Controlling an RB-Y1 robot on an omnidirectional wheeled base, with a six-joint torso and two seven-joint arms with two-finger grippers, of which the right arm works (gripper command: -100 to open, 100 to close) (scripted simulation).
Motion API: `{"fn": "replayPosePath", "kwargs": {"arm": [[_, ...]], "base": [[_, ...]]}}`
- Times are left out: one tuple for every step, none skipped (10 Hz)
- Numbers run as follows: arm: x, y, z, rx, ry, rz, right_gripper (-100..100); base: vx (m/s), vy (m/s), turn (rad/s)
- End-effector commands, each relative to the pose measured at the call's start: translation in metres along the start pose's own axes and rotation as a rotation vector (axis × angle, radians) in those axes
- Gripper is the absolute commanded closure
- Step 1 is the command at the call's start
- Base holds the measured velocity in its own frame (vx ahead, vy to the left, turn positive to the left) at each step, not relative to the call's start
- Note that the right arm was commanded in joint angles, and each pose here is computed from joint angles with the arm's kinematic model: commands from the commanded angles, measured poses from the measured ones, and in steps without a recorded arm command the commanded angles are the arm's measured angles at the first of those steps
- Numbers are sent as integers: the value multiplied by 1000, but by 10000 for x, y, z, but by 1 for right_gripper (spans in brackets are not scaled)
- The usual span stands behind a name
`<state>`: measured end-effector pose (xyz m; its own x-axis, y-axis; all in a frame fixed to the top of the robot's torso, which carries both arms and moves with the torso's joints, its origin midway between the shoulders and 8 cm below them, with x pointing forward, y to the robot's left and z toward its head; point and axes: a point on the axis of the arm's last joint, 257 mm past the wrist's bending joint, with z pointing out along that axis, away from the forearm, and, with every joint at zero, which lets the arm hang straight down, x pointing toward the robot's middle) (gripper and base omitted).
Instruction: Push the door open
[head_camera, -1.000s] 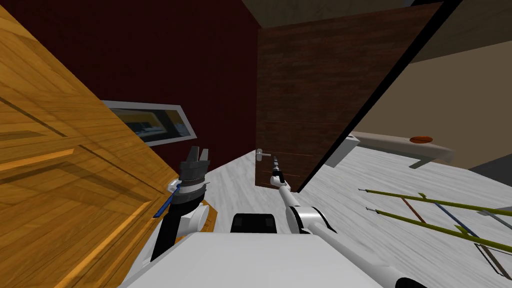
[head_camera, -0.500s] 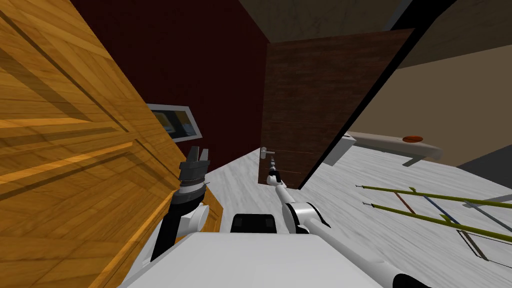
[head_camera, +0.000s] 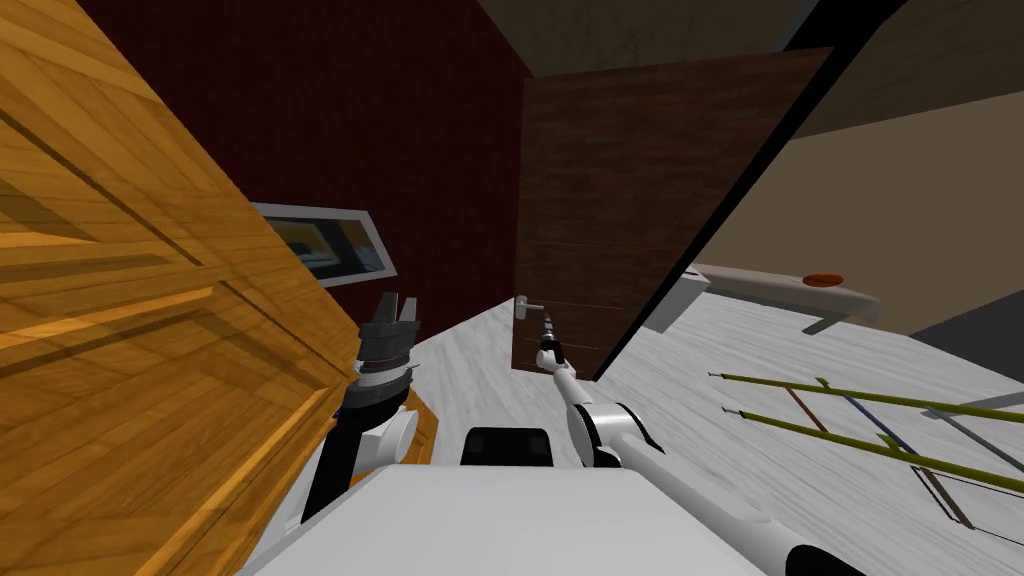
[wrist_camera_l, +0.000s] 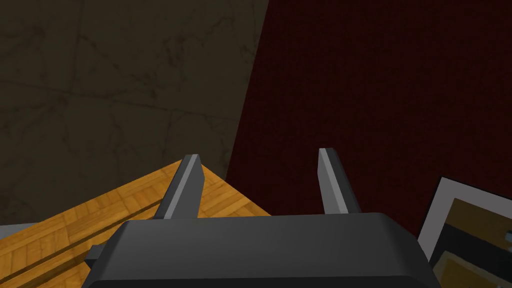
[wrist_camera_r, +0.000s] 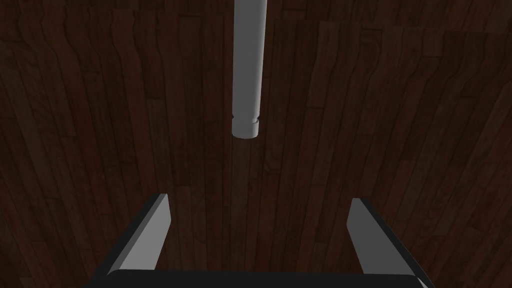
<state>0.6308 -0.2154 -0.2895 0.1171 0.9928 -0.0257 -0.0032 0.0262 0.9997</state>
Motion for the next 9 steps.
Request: {"fn": "replayPosePath", "kwargs": {"arm": [[-140, 17, 16, -7, -12, -19, -100], [-238, 34, 35, -11, -21, -32, -100], [-351, 56, 56, -17, -32, -47, -100], [-464, 78, 73, -23, -43, -62, -100], [-464, 78, 73, -23, -43, -62, -100], [-485, 82, 72, -25, -47, -64, -100], [-467, 78, 67, -25, -47, -62, -100], [-406, 64, 51, -23, -44, -53, -100], [-338, 50, 35, -21, -39, -44, -100]], "base": [[120, -177, 4], [141, -158, 8], [146, -118, 20], [185, -79, 29], [148, -24, 11], [154, 72, 23], [162, 110, 17], [138, 127, 24], [137, 135, 19]]}}
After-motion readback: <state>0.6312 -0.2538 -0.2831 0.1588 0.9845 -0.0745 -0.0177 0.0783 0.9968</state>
